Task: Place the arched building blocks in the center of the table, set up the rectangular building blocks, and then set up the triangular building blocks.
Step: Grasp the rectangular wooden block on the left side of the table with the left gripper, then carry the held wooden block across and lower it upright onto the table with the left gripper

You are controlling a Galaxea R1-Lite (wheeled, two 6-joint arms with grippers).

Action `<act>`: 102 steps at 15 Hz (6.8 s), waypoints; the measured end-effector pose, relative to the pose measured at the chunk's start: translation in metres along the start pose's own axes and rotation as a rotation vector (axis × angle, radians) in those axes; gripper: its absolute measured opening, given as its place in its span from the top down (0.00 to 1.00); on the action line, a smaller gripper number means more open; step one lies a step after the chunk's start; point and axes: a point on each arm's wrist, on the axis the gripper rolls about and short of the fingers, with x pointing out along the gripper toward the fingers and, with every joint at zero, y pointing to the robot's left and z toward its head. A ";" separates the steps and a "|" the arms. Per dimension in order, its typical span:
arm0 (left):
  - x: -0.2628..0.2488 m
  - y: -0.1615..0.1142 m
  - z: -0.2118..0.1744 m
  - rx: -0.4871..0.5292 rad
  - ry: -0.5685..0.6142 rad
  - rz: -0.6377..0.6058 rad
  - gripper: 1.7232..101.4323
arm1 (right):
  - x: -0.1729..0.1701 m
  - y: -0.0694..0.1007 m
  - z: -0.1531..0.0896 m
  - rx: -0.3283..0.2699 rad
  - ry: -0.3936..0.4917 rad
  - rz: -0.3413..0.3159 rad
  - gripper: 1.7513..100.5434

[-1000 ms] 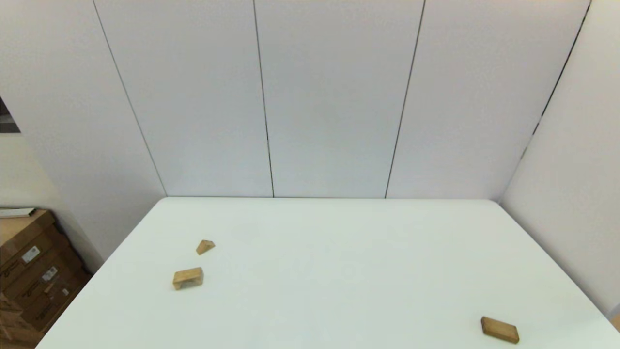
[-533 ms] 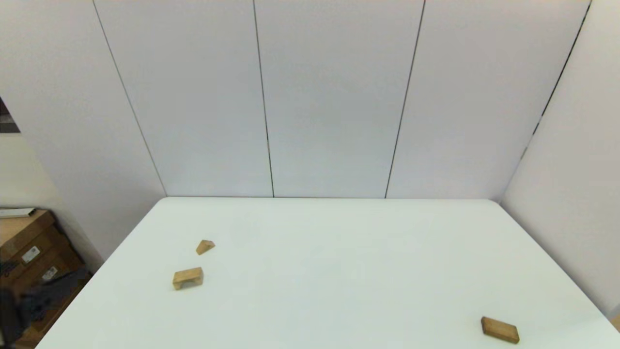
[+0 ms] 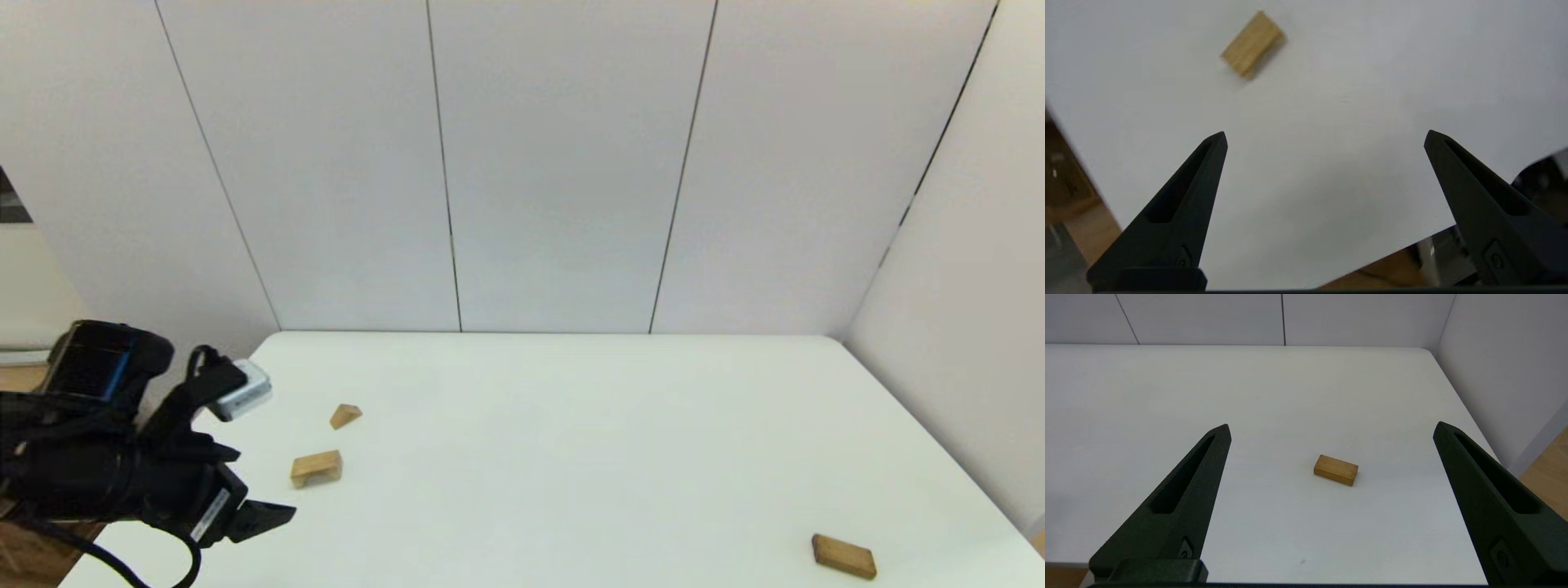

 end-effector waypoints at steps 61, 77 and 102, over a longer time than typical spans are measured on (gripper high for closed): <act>0.143 0.042 0.060 0.477 0.049 -0.237 0.76 | 0.000 0.000 0.000 0.000 0.000 0.000 0.03; 0.186 -0.223 0.124 0.819 0.052 -0.493 0.76 | 0.000 0.000 0.000 0.000 -0.001 0.000 0.03; 0.204 -0.199 0.105 0.774 0.097 -0.469 0.76 | 0.000 0.000 0.000 0.000 0.000 0.000 0.03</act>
